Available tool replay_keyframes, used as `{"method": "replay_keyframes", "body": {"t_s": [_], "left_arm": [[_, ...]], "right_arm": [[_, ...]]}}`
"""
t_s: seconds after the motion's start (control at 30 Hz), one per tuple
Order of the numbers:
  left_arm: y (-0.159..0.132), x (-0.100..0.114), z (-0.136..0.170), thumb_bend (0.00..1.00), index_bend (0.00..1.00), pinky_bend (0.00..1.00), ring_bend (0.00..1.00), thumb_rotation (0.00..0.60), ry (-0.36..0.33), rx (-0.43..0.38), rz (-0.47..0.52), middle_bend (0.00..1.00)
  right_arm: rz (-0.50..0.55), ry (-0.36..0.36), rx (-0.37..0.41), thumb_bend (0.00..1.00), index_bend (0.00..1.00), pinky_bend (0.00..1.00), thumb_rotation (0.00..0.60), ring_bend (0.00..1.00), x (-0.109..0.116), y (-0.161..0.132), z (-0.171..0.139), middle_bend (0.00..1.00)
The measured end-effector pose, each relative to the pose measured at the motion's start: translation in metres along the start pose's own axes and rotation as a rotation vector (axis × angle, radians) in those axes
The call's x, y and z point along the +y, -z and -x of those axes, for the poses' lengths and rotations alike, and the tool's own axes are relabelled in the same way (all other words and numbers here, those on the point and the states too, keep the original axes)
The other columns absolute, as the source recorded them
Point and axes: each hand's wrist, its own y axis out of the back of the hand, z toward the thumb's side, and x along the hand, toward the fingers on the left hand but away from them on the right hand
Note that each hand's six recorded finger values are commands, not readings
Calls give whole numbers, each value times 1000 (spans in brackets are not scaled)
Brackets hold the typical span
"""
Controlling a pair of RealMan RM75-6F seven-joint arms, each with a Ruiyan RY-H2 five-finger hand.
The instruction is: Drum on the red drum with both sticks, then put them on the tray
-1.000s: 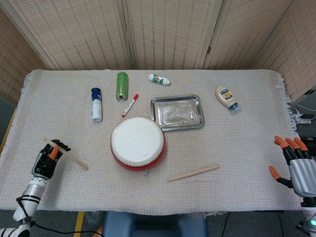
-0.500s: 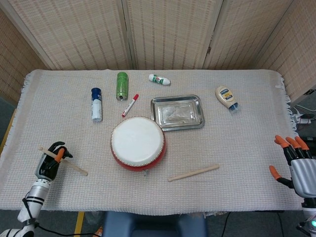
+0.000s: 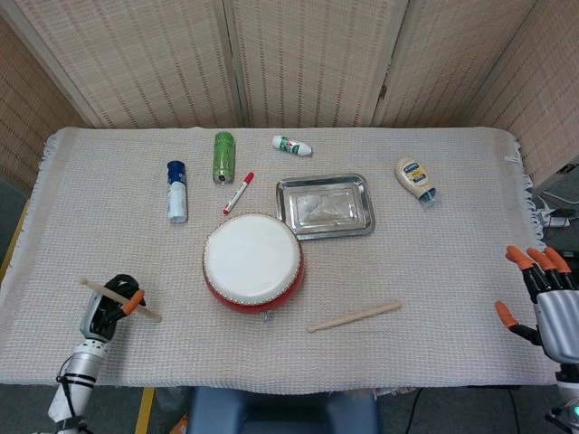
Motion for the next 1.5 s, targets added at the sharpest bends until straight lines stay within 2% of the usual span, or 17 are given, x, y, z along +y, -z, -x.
{"method": "replay_keyframes", "body": {"t_s": [0.47,0.87,1.07,1.33,1.5], "left_arm": [[23,-14,6,305,583,581,623,600,32,42,-58,684],[41,-17,6,306,641,583,661,600,19,66,-80,739],[48,-20,4,306,702,693,771,600,22,78,-94,838],[53,-22,0,306,785,901,879,600,7,77,-110,946],[54,-24,-2,315,845,971,935,600,-2,72,-130,999]], "right_arm": [[4,-5,-8,243,98,39,600,0,-3,1,-2,194],[13,-8,-20,242,99,39,600,0,-6,4,-3,194],[12,0,-20,242,99,39,600,0,-4,4,-5,194],[10,12,-16,242,99,39,600,0,-1,3,-5,194],[10,17,-17,242,99,39,600,0,0,4,-6,194]]}}
